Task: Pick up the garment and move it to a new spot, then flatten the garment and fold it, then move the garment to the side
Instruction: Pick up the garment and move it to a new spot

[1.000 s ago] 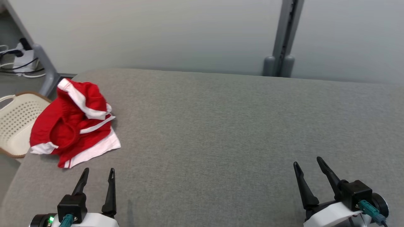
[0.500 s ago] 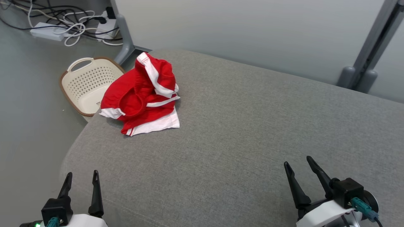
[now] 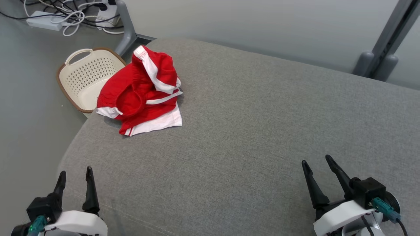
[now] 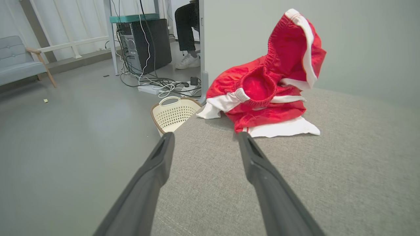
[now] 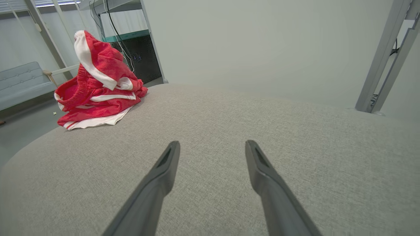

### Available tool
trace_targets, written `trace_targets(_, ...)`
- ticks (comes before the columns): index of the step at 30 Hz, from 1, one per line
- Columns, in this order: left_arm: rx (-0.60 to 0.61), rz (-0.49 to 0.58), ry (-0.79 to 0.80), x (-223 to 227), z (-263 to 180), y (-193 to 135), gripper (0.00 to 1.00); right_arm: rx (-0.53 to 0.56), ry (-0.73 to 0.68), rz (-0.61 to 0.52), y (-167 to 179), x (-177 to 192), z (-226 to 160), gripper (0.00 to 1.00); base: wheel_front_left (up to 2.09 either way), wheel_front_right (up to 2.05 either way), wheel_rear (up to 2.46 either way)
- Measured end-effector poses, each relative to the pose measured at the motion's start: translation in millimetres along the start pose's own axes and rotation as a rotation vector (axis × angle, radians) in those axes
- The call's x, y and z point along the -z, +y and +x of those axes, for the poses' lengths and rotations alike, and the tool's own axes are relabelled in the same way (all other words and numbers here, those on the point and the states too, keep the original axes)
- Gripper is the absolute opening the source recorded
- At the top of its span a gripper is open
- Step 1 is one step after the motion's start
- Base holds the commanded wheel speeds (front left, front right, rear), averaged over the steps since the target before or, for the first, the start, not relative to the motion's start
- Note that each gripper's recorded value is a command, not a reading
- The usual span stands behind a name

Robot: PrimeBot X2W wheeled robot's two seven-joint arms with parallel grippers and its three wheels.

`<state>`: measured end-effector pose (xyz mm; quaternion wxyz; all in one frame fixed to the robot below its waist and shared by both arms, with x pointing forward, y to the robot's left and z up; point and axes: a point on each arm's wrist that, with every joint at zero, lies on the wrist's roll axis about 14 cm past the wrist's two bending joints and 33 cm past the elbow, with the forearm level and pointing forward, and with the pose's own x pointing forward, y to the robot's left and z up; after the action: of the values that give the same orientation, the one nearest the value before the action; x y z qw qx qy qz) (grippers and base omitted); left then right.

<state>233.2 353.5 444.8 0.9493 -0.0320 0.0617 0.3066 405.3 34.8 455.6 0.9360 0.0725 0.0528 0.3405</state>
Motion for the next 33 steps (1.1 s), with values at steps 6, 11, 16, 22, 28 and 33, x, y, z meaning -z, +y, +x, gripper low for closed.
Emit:
trace_targets(6,0.079,0.006,-0.008,-12.7,44.6,-24.1,1.0,0.033,0.039,-0.001,-23.1,16.0,-4.0,1.0,0.0,0.0,0.0)
trace_targets(11,0.172,0.062,-0.044,-34.7,91.3,-53.6,1.0,0.077,0.065,-0.01,-47.7,26.4,-9.4,1.0,0.0,0.0,0.0)
trace_targets(16,0.259,0.143,-0.014,-37.2,133.8,-82.3,1.0,0.119,0.095,-0.005,-67.5,38.8,-16.2,1.0,0.0,0.0,0.0)
trace_targets(22,0.378,0.204,0.081,-28.4,171.7,-129.2,1.0,0.164,0.135,0.016,-83.2,55.0,-27.3,1.0,0.0,0.0,0.0)
trace_targets(28,0.388,0.314,0.229,-10.6,202.2,-133.2,1.0,0.2,0.153,0.03,-98.1,63.8,-32.4,1.0,0.0,0.0,0.0)
trace_targets(33,0.364,0.349,0.391,18.6,210.0,-131.6,1.0,0.228,0.163,0.046,-108.5,69.9,-35.5,1.0,0.0,0.0,0.0)
